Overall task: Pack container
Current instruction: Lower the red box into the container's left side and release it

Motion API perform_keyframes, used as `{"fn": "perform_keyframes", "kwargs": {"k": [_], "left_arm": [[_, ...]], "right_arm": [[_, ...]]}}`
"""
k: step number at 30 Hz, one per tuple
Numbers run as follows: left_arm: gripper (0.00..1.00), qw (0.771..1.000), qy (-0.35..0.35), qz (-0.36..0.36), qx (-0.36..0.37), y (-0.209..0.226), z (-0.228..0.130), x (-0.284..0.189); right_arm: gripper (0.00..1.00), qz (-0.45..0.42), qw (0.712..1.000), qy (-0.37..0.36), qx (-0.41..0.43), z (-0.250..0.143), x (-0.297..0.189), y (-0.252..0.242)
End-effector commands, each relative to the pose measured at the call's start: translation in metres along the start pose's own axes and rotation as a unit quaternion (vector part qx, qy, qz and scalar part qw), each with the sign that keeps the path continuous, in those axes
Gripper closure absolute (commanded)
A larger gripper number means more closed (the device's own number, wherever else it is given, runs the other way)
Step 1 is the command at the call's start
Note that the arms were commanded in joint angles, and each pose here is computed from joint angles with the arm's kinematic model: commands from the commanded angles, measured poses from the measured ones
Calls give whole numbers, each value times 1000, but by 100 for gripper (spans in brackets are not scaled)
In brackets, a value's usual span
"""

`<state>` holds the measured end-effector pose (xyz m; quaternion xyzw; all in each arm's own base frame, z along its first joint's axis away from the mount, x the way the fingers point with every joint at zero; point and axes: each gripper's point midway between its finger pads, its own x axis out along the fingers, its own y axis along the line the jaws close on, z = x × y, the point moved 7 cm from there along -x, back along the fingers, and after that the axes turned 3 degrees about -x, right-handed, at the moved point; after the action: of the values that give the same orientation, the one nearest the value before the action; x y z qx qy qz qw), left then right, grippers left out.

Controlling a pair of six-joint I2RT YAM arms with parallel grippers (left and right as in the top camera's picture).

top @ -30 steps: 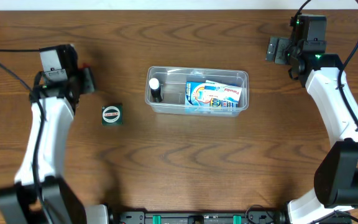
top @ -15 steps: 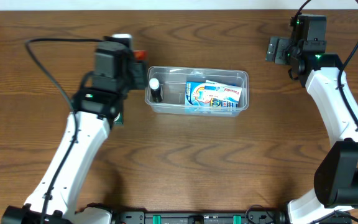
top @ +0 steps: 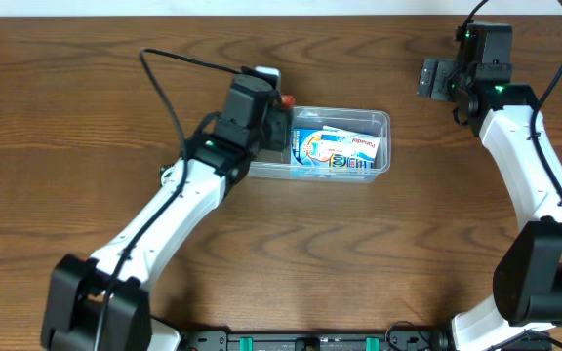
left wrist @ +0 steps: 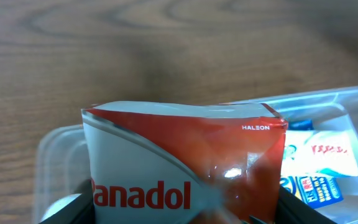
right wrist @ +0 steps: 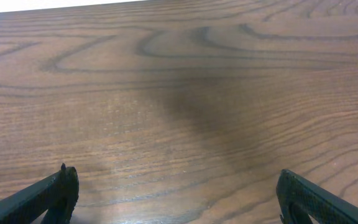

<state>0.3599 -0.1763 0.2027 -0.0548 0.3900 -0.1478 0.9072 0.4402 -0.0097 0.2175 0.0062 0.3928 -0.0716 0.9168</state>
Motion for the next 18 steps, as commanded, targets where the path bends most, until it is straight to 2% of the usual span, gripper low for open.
{"fn": "perform_keyframes", "kwargs": {"k": [1,6,18], "left_arm": [[37,1000,3,3,-7,-1,-1,5],[37,999,6,36,-7,7,-4,5],[36,998,40,48,-9,11,-17,13]], "right_arm": [[1,-6,1000,-9,10,5,-5,-2],[1,-6,1000,-9,10,5,-5,-2],[1,-6,1000,-9,11,5,-5,-2]]}}
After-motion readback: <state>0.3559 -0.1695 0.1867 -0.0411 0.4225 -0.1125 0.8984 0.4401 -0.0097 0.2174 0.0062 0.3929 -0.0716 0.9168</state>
